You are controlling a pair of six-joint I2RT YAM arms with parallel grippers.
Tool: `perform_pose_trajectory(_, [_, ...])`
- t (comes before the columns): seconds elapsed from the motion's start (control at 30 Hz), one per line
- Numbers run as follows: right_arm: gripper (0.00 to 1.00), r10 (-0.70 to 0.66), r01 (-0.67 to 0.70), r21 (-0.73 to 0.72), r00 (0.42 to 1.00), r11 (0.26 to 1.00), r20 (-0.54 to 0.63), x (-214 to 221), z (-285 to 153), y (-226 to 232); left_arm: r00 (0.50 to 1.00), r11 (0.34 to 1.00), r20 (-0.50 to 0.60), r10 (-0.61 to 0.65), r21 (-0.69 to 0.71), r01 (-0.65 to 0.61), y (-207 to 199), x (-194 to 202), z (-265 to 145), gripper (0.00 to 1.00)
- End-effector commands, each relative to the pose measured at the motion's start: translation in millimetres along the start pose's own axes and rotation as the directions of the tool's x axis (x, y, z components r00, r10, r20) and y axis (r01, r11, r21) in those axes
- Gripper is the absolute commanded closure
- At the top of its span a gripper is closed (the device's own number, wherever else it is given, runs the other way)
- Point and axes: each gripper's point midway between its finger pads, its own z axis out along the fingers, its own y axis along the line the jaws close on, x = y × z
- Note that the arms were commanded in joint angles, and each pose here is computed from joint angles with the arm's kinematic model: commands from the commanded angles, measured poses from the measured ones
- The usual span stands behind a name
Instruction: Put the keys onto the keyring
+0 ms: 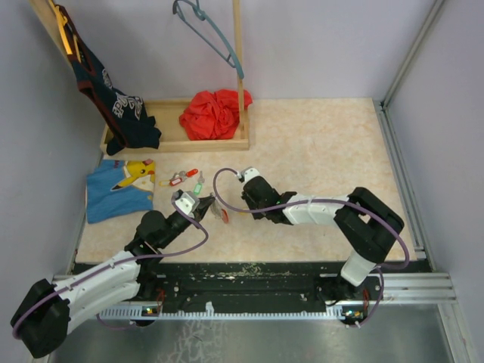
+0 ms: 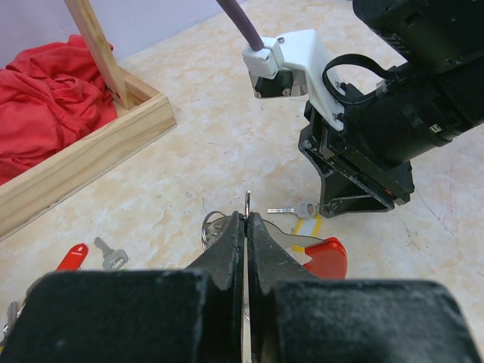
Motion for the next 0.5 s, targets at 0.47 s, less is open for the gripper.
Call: perform_pose_trajectory(0.47, [0.84,0.063,-0.059,-0.079,0.997,0.995,0.054,-14.5,1.1,3.9,0.999,1.0,0.052,-0.011,0.009,0.01,-1.0,-12.9,1.9,1.0])
